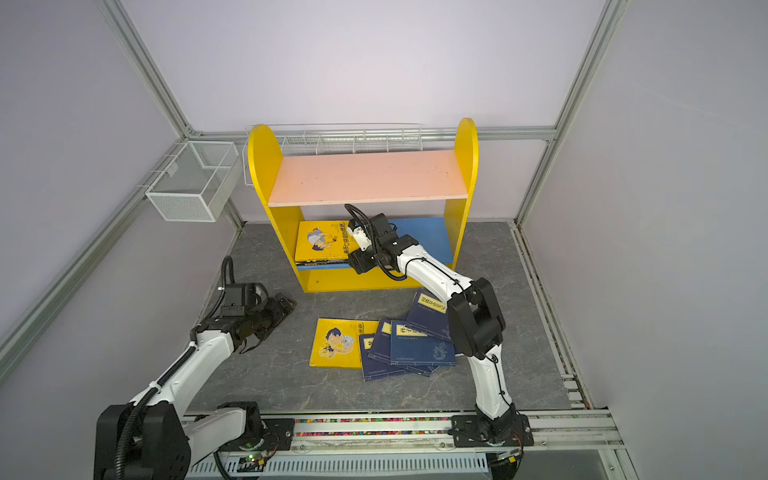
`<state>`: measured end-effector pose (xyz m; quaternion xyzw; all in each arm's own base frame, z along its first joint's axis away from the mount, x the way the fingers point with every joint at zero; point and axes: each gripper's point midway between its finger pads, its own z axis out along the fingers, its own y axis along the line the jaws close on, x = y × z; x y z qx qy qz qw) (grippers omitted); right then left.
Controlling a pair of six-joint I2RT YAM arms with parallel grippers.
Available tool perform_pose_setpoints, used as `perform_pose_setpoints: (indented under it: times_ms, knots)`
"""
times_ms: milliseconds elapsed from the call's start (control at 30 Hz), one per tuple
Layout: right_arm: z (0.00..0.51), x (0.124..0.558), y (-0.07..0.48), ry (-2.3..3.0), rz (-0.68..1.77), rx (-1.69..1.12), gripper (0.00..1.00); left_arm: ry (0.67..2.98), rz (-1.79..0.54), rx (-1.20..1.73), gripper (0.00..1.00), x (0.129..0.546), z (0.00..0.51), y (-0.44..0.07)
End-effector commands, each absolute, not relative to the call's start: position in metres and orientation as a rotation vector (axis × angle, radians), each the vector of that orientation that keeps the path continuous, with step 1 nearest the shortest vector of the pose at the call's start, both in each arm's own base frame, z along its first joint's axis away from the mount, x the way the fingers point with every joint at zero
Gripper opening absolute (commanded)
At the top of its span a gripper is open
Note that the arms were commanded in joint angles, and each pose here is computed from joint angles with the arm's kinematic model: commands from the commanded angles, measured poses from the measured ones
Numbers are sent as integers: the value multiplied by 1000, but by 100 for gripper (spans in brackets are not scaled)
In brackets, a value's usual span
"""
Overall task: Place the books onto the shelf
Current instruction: 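Push the yellow book deeper onto the shelf and open the right gripper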
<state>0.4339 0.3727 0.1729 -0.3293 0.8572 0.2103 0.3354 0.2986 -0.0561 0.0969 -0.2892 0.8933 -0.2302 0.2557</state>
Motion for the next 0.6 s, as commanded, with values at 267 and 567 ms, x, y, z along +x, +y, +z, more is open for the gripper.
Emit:
perform_pose_setpoints:
  times_ms: [267,567]
  knots:
    - [181,428,405,2168,665,-906,76,2417,-630,-778,87,303,105,-56]
    - [179,423,415,2176,685,-908,77,2415,-633,-775,88,304,106,-57]
